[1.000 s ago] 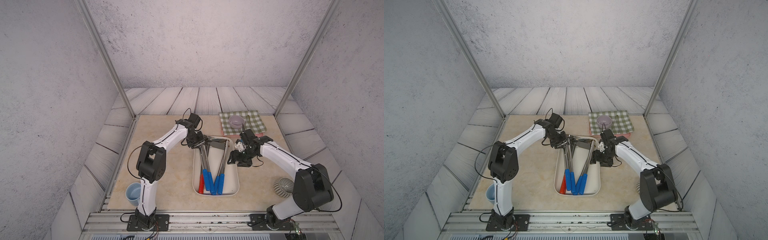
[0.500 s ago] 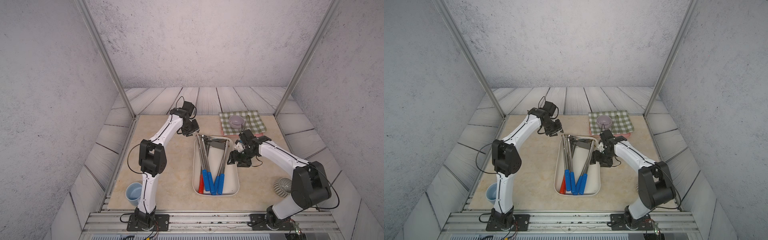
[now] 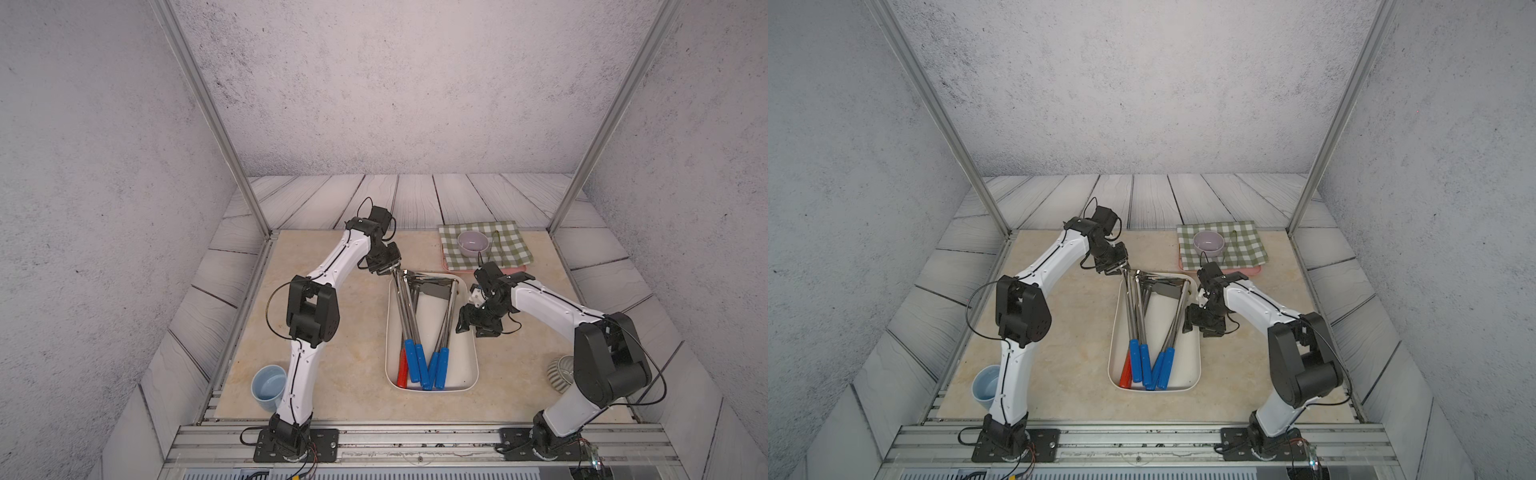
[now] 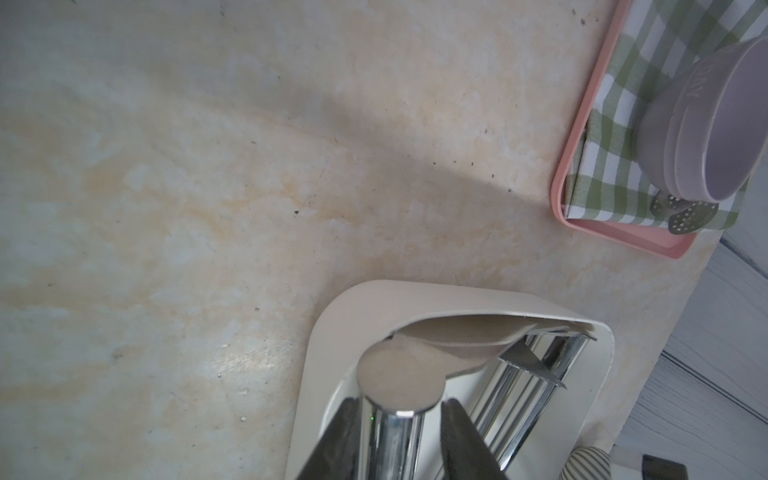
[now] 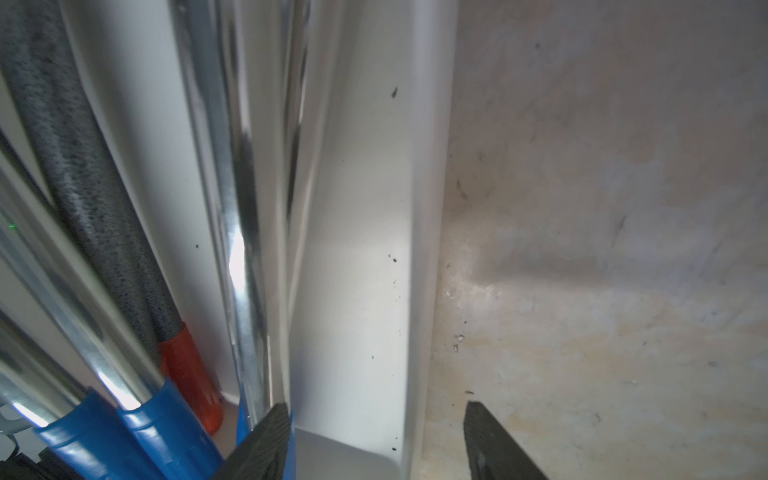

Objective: Put the small hoe into the storage box
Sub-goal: Place the hoe in the storage box.

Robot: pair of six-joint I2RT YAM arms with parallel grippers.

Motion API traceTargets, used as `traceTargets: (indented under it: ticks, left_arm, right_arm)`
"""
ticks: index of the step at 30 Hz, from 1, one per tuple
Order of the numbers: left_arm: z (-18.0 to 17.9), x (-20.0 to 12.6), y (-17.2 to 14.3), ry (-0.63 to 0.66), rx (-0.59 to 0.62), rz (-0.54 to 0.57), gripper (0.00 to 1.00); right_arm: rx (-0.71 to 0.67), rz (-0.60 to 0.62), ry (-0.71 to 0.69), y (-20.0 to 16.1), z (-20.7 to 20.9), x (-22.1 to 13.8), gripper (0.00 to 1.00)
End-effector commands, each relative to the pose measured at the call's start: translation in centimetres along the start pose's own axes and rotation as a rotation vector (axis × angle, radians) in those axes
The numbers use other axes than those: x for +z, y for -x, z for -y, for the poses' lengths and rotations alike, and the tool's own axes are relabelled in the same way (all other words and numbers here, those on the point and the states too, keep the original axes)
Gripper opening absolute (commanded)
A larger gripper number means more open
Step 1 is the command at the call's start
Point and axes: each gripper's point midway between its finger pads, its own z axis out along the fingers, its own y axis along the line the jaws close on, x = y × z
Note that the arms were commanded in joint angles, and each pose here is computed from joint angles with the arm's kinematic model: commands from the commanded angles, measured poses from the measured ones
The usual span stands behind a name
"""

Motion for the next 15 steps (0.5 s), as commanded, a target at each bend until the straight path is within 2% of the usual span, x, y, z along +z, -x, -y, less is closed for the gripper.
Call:
traceTargets:
  ticks: [1,5,9,15]
  left_arm:
    - [0.1,0.9,-0.1,-0.011,0.0,-0.024,0.32]
    - [-0.1,1.6,-0.5,-0.008,-0.005,-0.045,0.3]
    - [-0.2,2.0,-0.8,-0.016,-0.008,-0.055,0.27]
    - [-0.9,2.6,-1.6,0.0,-0.015,-0.076,0.38]
  right_arm:
    - [-0.001,-0.029,-0.035,-0.2,0.9,0.8,0.67]
    - [0.006,-0.054,-0.036,-0.2,1.1,1.7,0.64]
    - [0.001,-0.073,-0.028,-0.2,1.1,2.4,0.56]
    - [-0.008,-0.101,-0.022,-0.4,1.1,3.1,0.52]
